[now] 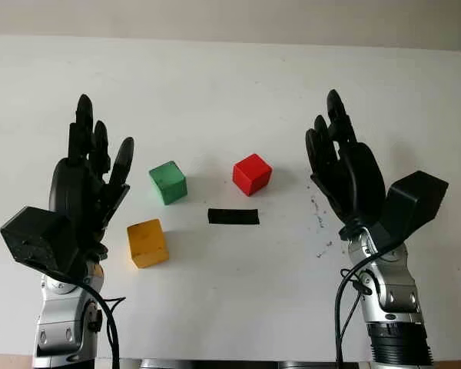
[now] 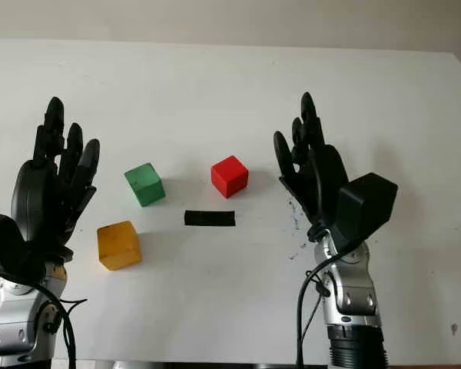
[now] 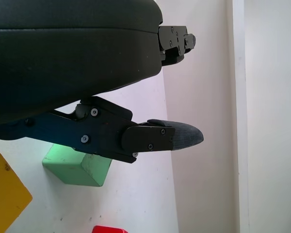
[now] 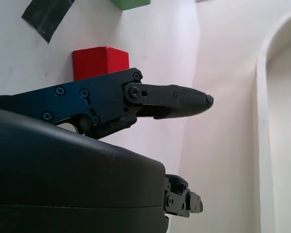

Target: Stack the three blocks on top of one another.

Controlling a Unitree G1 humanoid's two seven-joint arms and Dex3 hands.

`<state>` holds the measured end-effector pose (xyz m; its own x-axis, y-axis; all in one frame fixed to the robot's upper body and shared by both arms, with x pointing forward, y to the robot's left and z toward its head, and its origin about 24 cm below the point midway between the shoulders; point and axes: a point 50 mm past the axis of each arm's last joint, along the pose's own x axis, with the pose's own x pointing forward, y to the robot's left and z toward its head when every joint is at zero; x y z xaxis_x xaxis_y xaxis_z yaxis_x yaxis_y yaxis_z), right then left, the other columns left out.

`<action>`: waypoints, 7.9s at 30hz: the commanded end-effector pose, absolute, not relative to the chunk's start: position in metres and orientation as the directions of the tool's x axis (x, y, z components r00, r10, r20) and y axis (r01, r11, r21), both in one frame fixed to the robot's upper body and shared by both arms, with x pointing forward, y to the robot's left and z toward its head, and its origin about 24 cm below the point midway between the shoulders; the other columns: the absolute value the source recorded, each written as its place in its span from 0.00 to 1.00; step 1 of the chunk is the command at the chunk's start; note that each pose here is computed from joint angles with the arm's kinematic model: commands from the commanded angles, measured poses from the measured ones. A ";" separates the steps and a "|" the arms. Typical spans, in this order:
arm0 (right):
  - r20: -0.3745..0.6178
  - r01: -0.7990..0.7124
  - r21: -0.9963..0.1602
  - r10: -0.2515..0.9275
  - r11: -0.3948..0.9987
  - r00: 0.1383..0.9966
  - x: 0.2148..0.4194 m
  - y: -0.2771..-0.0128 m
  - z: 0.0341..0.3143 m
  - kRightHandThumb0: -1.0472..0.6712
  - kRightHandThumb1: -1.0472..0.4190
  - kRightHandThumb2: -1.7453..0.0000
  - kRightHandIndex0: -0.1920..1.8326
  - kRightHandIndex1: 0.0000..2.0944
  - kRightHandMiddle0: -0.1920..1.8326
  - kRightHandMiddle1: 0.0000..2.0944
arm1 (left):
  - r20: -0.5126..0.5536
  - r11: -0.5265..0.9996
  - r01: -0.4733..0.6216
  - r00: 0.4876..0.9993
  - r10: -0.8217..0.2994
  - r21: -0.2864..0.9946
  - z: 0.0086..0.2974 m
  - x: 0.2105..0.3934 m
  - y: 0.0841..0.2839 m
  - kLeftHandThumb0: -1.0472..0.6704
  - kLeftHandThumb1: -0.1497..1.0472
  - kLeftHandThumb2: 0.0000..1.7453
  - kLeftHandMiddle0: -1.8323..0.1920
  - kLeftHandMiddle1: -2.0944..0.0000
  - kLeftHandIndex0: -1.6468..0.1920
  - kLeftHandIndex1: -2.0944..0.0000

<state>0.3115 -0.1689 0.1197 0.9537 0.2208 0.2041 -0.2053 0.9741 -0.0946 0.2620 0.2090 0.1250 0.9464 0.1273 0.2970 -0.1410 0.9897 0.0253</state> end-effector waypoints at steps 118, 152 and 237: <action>-0.093 -0.245 -0.969 0.874 0.031 0.478 0.343 -0.119 0.193 0.38 0.07 0.97 0.21 0.02 0.29 0.62 | 0.331 0.986 -0.169 0.930 0.157 0.006 0.124 0.259 0.203 0.31 1.00 0.20 0.92 0.97 0.92 0.97; -0.157 -0.233 -0.971 0.877 -0.053 0.454 0.341 -0.116 0.171 0.39 0.06 0.97 0.20 0.03 0.29 0.63 | 0.329 0.984 -0.178 0.930 0.166 0.006 0.122 0.257 0.202 0.32 1.00 0.21 0.91 0.97 0.91 0.97; 0.221 -0.293 -0.013 0.288 0.956 0.932 0.294 -0.155 0.128 0.18 0.00 0.63 0.00 0.00 0.00 0.00 | 0.123 0.448 -0.057 0.985 -0.120 0.892 0.192 0.176 0.210 0.14 0.95 0.03 0.85 0.98 0.69 0.94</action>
